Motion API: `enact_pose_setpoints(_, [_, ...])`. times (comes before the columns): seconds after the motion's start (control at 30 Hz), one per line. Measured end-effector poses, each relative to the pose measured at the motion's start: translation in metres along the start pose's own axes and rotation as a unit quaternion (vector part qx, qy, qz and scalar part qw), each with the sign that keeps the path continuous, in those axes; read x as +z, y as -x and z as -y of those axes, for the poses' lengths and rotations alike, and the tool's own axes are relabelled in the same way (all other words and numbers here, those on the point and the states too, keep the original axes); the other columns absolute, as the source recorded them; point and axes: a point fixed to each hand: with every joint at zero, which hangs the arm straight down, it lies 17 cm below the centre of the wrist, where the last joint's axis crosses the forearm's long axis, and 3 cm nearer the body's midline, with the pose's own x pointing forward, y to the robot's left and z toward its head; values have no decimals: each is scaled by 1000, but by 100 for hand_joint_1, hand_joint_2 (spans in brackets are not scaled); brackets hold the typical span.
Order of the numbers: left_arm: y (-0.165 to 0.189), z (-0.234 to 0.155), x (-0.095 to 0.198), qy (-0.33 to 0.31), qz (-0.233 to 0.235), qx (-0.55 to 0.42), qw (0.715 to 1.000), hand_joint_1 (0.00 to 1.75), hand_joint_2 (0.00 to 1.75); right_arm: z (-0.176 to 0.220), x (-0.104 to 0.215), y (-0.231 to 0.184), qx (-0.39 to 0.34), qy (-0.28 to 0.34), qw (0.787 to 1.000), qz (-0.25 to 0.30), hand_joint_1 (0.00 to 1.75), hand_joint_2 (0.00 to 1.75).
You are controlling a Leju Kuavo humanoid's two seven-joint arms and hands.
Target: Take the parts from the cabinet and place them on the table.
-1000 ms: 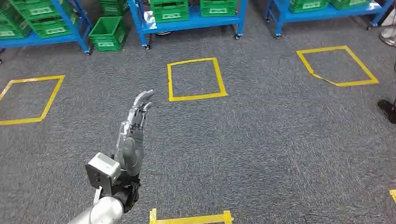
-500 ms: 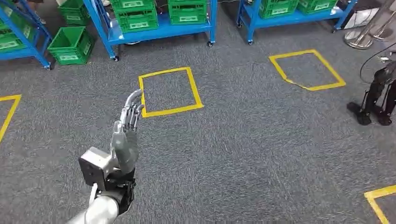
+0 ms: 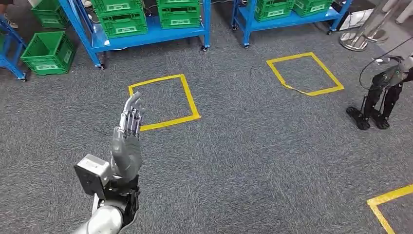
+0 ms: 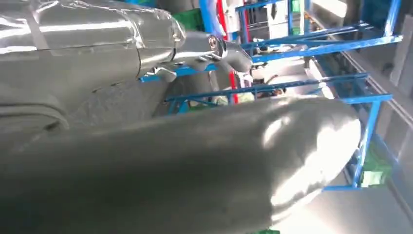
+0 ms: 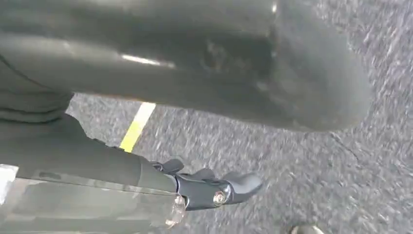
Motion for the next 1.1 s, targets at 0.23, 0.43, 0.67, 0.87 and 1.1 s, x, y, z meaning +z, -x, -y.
enact_pose_setpoints(0.23, [3, -1, 1, -2, -7, 0, 1000, 0, 0, -9, 2, 1, 1, -15, 1000, -1, 0, 0])
enact_pose_setpoints(0.43, [3, -1, 2, -2, -7, 0, 1000, 0, 0, -11, 3, 0, 4, -20, 1000, 0, 0, 0])
enact_pose_setpoints(0.67, [4, 0, 2, 1, -10, 1, 1000, 0, 0, -15, 3, -1, 2, -28, 1000, 2, 0, 0])
enact_pose_setpoints(0.87, [5, 2, 1, 6, -11, -12, 1000, 0, 0, -15, 3, -1, -2, -27, 1000, 1, 0, 0])
enact_pose_setpoints(1.1, [4, 3, 2, 8, -8, -20, 1000, 0, 0, -16, 3, -2, -3, -31, 1000, 3, 0, 0])
